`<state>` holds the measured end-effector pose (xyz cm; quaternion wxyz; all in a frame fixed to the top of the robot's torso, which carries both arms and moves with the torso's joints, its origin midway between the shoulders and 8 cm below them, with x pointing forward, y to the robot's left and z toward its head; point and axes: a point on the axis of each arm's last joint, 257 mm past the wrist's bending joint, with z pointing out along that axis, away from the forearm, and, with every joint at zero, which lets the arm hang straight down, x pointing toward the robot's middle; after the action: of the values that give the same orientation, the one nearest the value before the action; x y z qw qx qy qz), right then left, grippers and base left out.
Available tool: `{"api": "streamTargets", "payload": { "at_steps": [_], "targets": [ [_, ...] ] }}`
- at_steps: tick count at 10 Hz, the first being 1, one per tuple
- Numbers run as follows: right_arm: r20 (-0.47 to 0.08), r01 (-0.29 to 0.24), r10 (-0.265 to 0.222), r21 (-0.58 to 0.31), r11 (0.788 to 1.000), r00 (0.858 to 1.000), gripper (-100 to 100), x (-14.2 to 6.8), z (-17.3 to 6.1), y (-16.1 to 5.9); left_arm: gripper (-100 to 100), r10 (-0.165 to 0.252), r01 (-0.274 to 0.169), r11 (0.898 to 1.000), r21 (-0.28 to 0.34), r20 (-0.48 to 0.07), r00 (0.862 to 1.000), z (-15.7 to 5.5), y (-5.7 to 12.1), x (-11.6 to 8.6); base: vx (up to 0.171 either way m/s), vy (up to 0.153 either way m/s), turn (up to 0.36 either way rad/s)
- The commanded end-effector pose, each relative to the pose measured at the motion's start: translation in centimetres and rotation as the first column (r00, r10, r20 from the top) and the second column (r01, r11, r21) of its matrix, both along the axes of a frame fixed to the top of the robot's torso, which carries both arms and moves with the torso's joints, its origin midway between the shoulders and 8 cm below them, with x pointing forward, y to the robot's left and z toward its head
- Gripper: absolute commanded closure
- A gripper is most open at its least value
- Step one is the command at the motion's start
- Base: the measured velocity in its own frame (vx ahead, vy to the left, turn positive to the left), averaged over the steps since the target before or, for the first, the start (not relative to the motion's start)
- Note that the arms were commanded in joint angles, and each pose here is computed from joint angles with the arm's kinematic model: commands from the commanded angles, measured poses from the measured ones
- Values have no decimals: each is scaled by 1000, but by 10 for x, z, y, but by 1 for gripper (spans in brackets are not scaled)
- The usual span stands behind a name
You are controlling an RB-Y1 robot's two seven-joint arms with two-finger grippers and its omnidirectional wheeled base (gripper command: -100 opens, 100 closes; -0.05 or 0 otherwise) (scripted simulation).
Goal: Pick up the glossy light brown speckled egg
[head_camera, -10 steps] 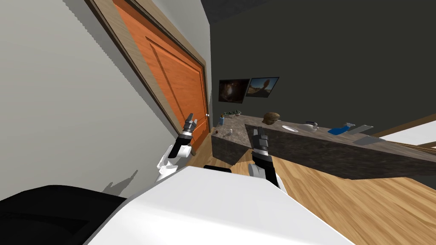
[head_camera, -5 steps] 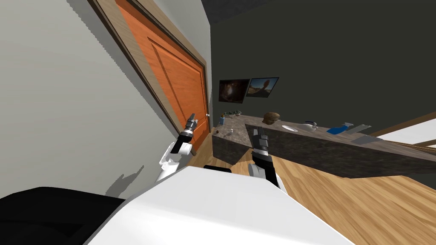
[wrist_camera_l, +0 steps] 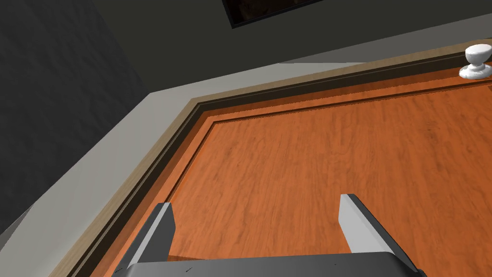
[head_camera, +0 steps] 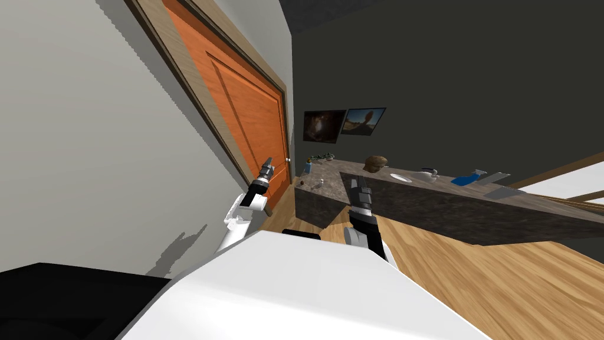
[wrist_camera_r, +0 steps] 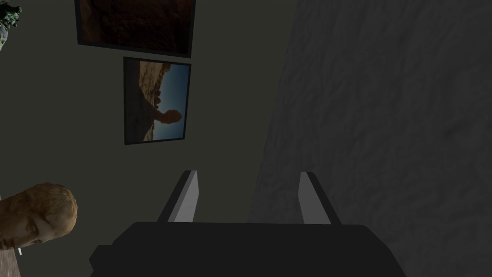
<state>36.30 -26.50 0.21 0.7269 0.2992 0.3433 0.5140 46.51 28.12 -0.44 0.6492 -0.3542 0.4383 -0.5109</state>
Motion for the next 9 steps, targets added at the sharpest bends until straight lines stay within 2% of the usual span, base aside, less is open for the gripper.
{"api": "streamTargets", "payload": {
  "at_steps": [1,6,9],
  "targets": [
    [0,0,0,0,1000,1000,0,0,0,0,-100,15,-15,1000,-1,-41,999,-8,4,7,-1,18,-11],
    [0,0,0,0,1000,1000,0,0,0,0,-100,50,-51,999,2,-145,988,-26,8,29,4,9,-16],
    [0,0,0,0,1000,1000,0,0,0,0,-100,70,-72,997,-1,-222,973,-44,12,37,14,-3,-19]
  ]
}}
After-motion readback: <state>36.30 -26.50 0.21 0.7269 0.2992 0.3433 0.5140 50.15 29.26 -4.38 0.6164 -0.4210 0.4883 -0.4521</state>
